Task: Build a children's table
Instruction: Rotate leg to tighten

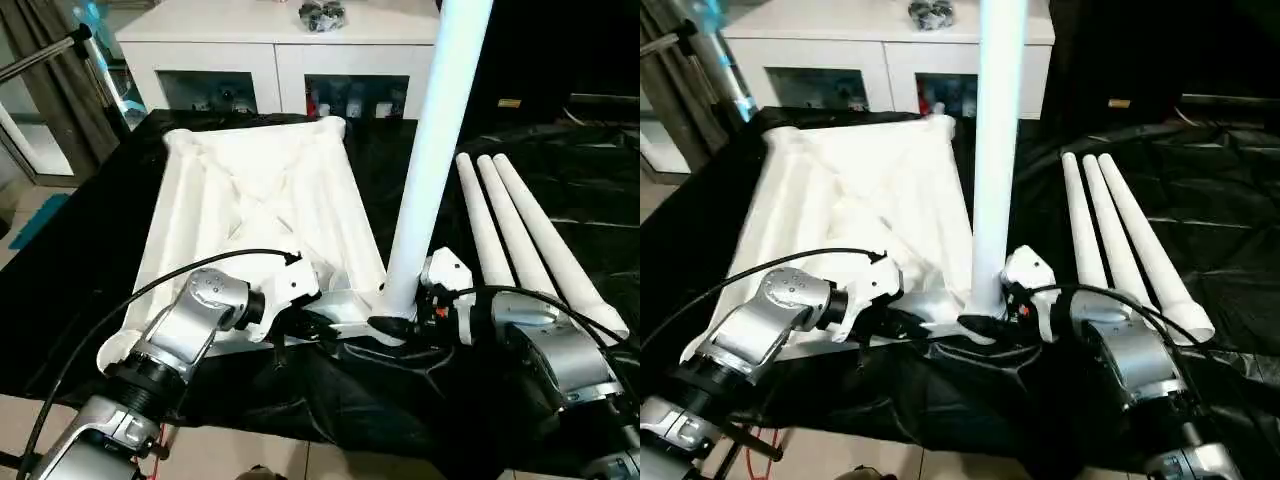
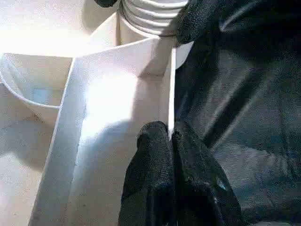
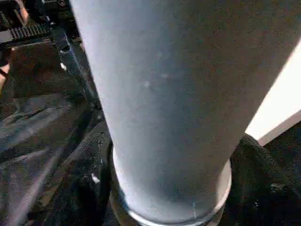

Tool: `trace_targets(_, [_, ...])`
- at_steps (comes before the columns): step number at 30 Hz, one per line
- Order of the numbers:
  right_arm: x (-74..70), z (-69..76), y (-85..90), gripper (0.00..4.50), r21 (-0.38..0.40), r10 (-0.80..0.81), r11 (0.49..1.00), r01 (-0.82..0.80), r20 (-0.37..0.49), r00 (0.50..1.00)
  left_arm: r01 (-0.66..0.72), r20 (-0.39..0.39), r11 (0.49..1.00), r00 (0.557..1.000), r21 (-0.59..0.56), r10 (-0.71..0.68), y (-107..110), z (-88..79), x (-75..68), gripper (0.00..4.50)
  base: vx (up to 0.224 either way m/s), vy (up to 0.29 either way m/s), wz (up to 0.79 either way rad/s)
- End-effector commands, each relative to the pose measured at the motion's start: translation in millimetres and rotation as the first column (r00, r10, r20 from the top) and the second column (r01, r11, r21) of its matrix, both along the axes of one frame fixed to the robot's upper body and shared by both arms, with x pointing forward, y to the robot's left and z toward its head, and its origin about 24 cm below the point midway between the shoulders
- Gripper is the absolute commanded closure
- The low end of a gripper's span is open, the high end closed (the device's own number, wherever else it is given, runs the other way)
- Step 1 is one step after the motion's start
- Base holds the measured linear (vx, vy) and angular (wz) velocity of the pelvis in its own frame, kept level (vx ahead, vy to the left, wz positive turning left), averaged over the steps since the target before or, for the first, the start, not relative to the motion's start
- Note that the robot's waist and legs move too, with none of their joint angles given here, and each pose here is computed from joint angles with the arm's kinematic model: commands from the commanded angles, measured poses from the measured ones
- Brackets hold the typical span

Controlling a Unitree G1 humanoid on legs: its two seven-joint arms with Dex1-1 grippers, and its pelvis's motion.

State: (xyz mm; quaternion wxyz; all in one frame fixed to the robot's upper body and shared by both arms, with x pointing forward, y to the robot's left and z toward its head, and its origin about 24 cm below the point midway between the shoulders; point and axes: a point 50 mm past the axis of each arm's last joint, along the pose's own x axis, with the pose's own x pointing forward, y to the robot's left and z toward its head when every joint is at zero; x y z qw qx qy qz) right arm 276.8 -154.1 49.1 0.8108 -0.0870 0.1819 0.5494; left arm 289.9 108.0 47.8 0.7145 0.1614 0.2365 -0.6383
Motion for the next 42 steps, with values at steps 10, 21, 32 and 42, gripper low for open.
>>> trace_targets(10, [16.3,-23.1,33.1,1.79,-0.002,-0.277,0.961,0.277,-0.023,0.961,-0.256,0.069,0.965,0.963,-0.054,0.259,-22.8,3.4,20.8,4.50,0.000,0.000,0.00])
trace_targets(21, [39.6,-41.8,67.6,1.24,-0.037,-0.603,0.797,0.602,-0.091,0.793,-0.347,0.068,0.927,0.931,-0.142,0.359,-71.4,17.6,26.3,4.50,0.000,0.000,0.00])
trace_targets(32, [36.2,-11.2,57.5,0.80,0.077,-0.347,0.937,0.342,0.061,0.936,-0.173,0.084,0.978,0.980,-0.113,0.183,-53.5,11.2,11.5,4.50,0.000,0.000,0.00])
trace_targets(42, [3.5,-1.7,25.2,0.96,0.033,0.062,0.997,-0.063,0.024,0.998,0.029,0.016,0.995,1.000,-0.091,-0.027,-23.7,8.1,-4.0,4.50,0.000,0.000,0.00])
